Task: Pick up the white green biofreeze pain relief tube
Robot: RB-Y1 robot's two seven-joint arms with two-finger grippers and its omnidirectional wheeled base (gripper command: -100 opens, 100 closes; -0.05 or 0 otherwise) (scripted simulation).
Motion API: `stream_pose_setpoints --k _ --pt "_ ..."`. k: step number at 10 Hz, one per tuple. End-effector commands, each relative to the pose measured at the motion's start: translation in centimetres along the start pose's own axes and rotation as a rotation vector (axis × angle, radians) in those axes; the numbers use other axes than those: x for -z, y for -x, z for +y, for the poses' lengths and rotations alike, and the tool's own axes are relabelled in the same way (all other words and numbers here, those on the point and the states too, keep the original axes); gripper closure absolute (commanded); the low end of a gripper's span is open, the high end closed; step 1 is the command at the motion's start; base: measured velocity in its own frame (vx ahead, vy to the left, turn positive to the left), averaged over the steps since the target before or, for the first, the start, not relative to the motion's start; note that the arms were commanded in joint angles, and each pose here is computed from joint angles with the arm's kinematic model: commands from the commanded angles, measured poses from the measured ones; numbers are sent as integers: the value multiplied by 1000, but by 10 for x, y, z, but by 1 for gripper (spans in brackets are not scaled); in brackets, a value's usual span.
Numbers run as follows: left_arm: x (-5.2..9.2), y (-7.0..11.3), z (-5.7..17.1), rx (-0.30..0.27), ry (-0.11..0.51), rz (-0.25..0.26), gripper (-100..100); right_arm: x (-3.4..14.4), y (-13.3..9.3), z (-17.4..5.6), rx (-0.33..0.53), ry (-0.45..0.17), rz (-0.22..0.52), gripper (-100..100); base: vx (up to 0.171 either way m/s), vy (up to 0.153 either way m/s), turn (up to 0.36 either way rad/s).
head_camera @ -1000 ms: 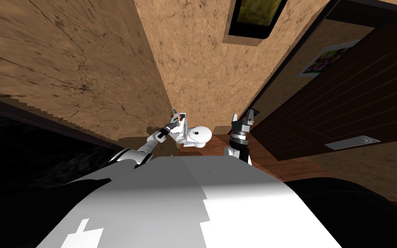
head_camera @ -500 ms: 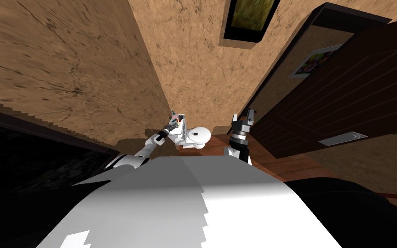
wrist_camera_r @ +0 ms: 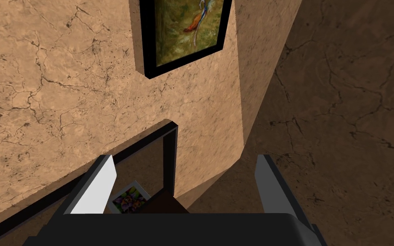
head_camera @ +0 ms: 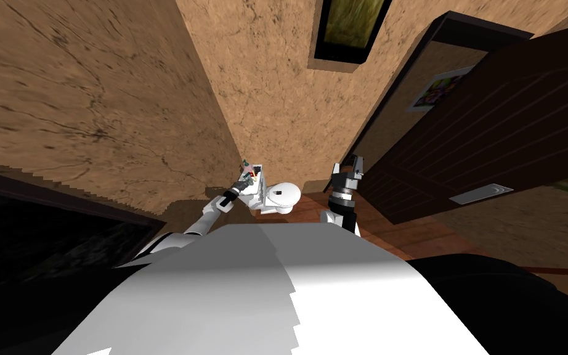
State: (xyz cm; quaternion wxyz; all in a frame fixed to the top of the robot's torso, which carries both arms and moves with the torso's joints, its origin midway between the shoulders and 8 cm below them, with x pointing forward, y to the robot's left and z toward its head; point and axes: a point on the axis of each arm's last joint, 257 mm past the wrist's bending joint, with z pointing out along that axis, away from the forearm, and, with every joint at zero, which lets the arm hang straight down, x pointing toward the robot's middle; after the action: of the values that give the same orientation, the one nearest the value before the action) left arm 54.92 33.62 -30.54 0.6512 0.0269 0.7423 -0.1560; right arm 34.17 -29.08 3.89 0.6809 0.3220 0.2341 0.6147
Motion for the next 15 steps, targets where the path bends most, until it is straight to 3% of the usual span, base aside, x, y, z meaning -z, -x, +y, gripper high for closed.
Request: stream_pose_setpoints --k 1,2,3,5,6,7,9,10,11,13,14,15 --pt "13 -6 3 7 15 5 100 0 0 0 0 0 0 0 40 9 -91" --pt "13 -1 -3 4 1 -7 100 0 0 0 0 0 0 0 22 6 22" --pt "27 0 13 5 41 -6 100 0 0 0 0 0 0 0 48 0 -124" --pt "39 -7 7 7 34 -1 100 0 0 0 0 0 0 0 36 7 -49" --pt "37 -2 3 4 26 -12 100 0 0 0 0 0 0 0 2 2 16" --pt "52 -1 21 2 70 -6 100 0 0 0 0 0 0 0 29 0 -148" --pt "62 0 10 -1 51 -16 100 0 0 0 0 0 0 0 32 6 -41" --pt "76 4 26 -8 93 -13 100 0 0 0 0 0 0 0 38 1 -138" --pt "83 0 23 -7 91 -8 100 0 0 0 0 0 0 0 44 10 -88" --pt "87 5 15 -11 76 -19 100 0 0 0 0 0 0 0 12 5 14" --pt "102 9 30 -22 117 -15 100 0 0 0 0 0 0 0 27 1 -159" --pt "111 6 25 -22 112 -11 100 0 0 0 0 0 0 0 38 10 -81"
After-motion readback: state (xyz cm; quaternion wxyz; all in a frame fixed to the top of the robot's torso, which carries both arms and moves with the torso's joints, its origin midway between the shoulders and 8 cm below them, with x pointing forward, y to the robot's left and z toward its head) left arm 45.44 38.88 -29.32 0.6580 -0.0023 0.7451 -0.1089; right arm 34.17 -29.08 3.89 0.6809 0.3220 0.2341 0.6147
